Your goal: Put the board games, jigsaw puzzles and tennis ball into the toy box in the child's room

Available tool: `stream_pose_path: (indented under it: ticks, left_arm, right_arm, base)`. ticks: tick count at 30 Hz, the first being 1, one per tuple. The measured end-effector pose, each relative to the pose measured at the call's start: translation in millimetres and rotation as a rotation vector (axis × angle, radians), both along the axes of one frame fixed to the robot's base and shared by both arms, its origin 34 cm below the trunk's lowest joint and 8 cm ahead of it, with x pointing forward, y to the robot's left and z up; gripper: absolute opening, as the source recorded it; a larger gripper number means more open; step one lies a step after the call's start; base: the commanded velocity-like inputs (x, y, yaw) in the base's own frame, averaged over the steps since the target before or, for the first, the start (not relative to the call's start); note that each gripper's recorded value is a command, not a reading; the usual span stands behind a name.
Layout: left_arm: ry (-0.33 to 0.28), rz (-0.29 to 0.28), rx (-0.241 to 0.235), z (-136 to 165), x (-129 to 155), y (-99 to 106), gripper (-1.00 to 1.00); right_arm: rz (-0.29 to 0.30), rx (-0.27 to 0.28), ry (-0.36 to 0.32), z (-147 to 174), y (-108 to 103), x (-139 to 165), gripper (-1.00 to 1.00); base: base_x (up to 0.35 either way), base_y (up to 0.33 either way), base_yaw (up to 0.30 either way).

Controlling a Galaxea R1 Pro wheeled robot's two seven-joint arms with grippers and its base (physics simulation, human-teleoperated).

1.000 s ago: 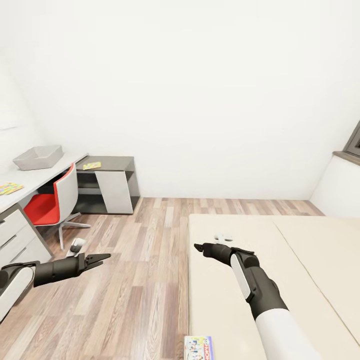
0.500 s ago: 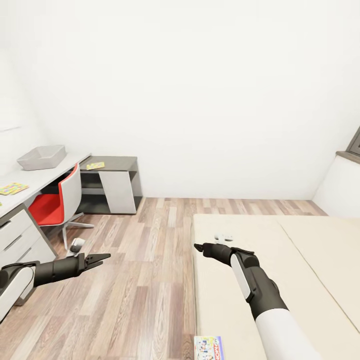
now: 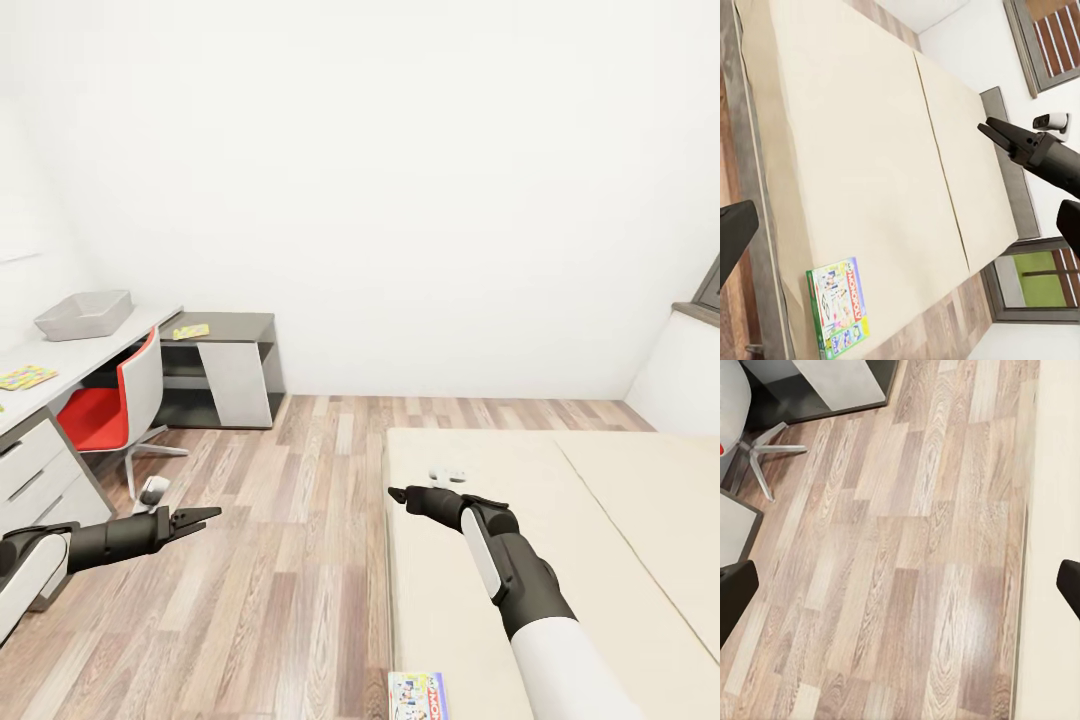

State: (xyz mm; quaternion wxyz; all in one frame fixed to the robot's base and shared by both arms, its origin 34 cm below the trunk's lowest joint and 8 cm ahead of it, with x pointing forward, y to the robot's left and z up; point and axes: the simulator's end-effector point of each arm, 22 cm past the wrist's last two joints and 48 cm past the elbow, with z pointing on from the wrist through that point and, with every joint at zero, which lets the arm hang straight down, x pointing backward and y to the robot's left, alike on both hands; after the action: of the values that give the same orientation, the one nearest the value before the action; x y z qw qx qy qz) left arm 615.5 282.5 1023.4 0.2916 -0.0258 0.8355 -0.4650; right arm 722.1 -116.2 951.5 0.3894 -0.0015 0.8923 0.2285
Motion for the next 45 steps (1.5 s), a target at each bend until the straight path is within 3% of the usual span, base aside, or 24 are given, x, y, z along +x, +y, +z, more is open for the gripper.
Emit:
stream_pose_path:
  ticks: [25, 45]
  left_arm:
    - [0.000, 0.000, 0.000, 0.2, 0.1, -0.1, 1.00]
    - [-0.007, 0.011, -0.004, 3.0, 2.0, 3.5, 1.00]
  right_arm:
    - [0.000, 0.000, 0.000, 0.0, -0.1, 0.0, 1.00]
    - [0.000, 0.000, 0.000, 0.0, 0.0, 0.0, 1.00]
  base:
    - [0.000, 0.051, 0.000]
    - [0.000, 0.199, 0.000]
